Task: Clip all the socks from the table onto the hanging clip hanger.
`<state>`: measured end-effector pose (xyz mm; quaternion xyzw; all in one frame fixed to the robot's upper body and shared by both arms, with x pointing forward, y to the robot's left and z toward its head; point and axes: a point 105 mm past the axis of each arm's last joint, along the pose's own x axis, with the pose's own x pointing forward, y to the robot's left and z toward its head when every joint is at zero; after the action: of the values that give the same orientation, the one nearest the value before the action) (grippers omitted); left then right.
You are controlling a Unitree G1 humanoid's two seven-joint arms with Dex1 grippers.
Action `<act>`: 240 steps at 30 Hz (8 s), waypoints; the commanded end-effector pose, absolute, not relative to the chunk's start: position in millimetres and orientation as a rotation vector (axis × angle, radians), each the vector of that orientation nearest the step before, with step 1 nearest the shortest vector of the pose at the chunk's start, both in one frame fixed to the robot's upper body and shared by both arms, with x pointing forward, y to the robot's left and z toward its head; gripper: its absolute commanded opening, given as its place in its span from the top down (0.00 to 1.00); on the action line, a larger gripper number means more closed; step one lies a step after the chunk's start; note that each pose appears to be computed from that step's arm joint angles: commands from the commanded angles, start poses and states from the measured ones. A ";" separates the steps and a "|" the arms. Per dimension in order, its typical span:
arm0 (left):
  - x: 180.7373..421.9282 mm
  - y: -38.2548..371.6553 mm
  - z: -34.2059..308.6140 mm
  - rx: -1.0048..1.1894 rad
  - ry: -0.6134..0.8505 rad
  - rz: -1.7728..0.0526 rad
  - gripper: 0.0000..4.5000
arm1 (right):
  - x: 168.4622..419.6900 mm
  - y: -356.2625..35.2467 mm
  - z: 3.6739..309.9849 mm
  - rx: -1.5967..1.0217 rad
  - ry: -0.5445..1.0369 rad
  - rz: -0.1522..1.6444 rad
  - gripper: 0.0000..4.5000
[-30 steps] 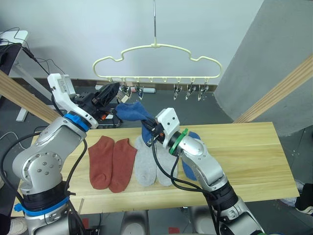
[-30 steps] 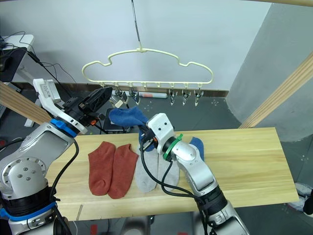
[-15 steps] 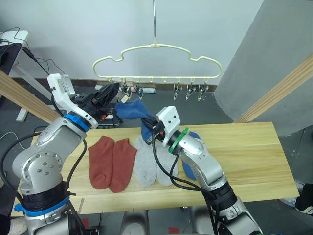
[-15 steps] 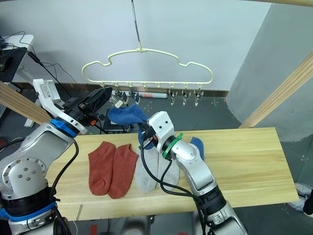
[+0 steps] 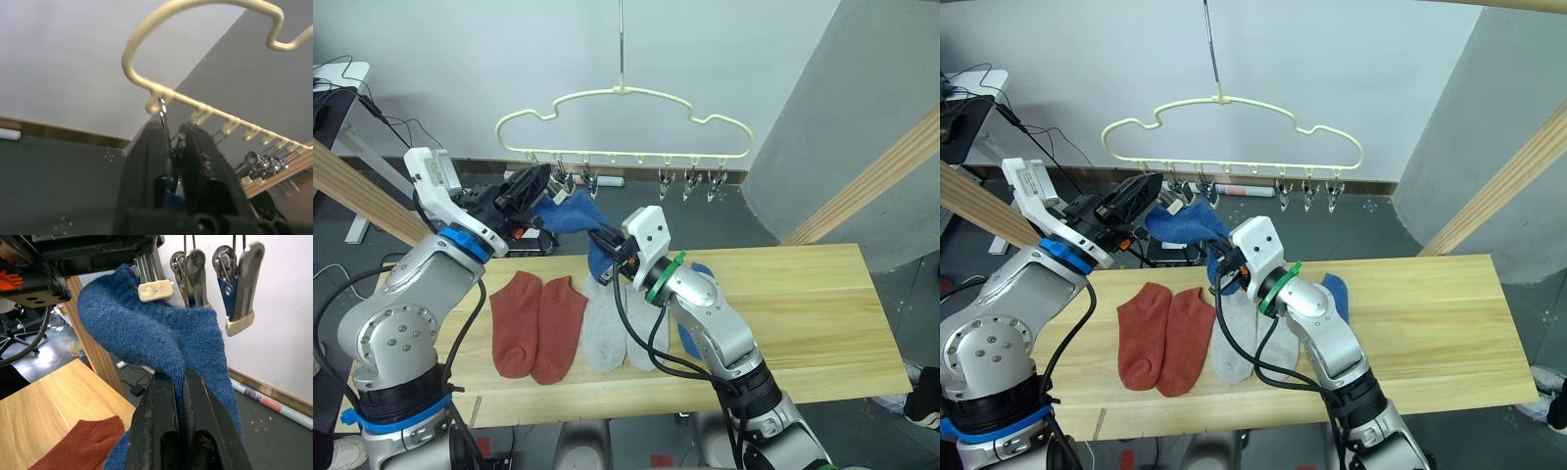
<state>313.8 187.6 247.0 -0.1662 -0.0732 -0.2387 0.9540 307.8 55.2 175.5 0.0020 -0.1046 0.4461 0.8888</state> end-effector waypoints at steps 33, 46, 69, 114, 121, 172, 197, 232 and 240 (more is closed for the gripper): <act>281.0 163.3 222.8 0.093 -0.269 -0.451 0.50 | 274.8 -65.7 199.9 -0.334 -0.267 0.967 0.62; 284.3 135.8 211.7 0.089 -0.381 -0.385 0.50 | 250.5 -110.9 197.6 -0.333 -0.111 0.930 0.62; 312.0 153.0 212.3 0.042 -0.431 -0.216 0.49 | 251.5 -105.8 208.6 -0.352 -0.135 0.942 0.33; 338.5 142.3 229.4 0.054 -0.449 -0.179 0.52 | 250.5 -106.4 209.8 -0.333 -0.131 0.935 0.33; 338.5 141.6 231.2 0.046 -0.445 -0.178 0.52 | 250.8 -106.1 209.2 -0.331 -0.130 0.936 0.33; 323.8 148.6 235.5 0.124 -0.399 -0.218 1.00 | 292.1 -79.2 43.7 -0.289 0.326 0.307 0.00; 320.8 146.1 233.8 0.114 -0.387 -0.240 1.00 | 286.0 -80.3 11.4 -0.124 0.497 0.218 0.89; 306.4 147.9 275.8 -0.150 -0.256 -0.583 1.00 | 304.5 13.6 152.1 -0.643 -0.432 0.835 0.99; 306.2 150.1 275.3 -0.149 -0.252 -0.573 1.00 | 310.0 11.1 161.2 -0.620 -0.465 0.789 0.99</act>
<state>318.0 152.9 255.0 -0.0823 -0.0794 -0.2668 0.9569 313.0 9.7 151.1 -0.3016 -0.1972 0.3790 0.8524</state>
